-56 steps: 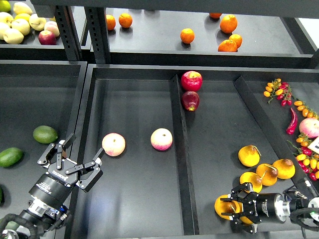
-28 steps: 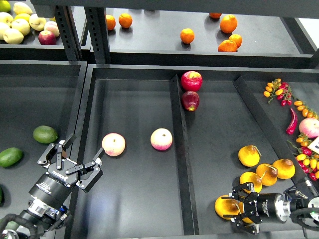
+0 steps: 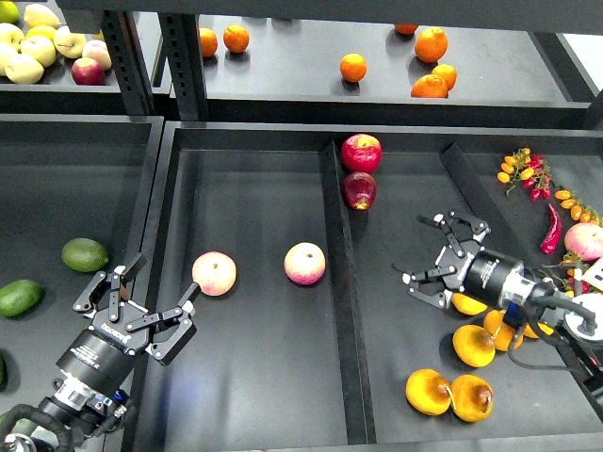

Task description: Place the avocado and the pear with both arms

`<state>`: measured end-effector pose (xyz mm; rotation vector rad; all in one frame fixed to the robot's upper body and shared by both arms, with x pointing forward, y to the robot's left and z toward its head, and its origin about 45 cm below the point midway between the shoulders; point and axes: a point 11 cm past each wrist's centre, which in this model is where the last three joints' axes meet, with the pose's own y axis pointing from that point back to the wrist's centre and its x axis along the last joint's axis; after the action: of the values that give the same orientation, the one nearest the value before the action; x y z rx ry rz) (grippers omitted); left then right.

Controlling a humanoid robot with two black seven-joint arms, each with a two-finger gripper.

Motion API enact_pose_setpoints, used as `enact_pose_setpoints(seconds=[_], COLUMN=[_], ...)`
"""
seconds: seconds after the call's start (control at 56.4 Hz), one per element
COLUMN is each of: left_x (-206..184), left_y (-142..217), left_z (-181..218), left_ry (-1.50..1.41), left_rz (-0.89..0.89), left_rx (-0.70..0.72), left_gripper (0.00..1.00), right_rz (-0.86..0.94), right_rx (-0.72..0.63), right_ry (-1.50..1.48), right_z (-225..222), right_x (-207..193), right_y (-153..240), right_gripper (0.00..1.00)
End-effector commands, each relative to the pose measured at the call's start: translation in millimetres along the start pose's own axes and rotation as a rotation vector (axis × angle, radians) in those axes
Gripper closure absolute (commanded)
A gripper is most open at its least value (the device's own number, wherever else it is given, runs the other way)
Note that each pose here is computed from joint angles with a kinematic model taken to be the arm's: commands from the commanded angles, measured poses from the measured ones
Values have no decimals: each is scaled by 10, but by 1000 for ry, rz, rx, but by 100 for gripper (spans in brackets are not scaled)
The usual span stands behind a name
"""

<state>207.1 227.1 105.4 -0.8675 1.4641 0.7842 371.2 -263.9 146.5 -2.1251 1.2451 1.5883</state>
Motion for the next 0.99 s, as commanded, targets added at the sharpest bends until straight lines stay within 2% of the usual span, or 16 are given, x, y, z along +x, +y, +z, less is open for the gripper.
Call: enact_pose_setpoints(seconds=[0.0, 0.177, 0.372, 0.621, 0.976], left_x=[-12, -79, -216, -325, -312], left_y=[-37, -172, -344, -498, -510], left_z=[-14, 34, 106, 149, 96], left_ry=[-17, -39, -70, -105, -196], left_rz=[-1, -25, -68, -99, -68], left_rx=[16, 29, 41, 59, 104], left_gripper=[2, 2, 2, 1, 1], right_rz=[-89, -189, -171, -203, -373], right_rx=[77, 126, 218, 226, 220], right_ry=[-137, -280, -339, -339, -408], right_z=[59, 281, 169, 408, 705], right_x=[-220, -400, -169, -4, -130], right_y=[-248, -459, -256, -102, -52], right_gripper=[3, 1, 1, 1, 0])
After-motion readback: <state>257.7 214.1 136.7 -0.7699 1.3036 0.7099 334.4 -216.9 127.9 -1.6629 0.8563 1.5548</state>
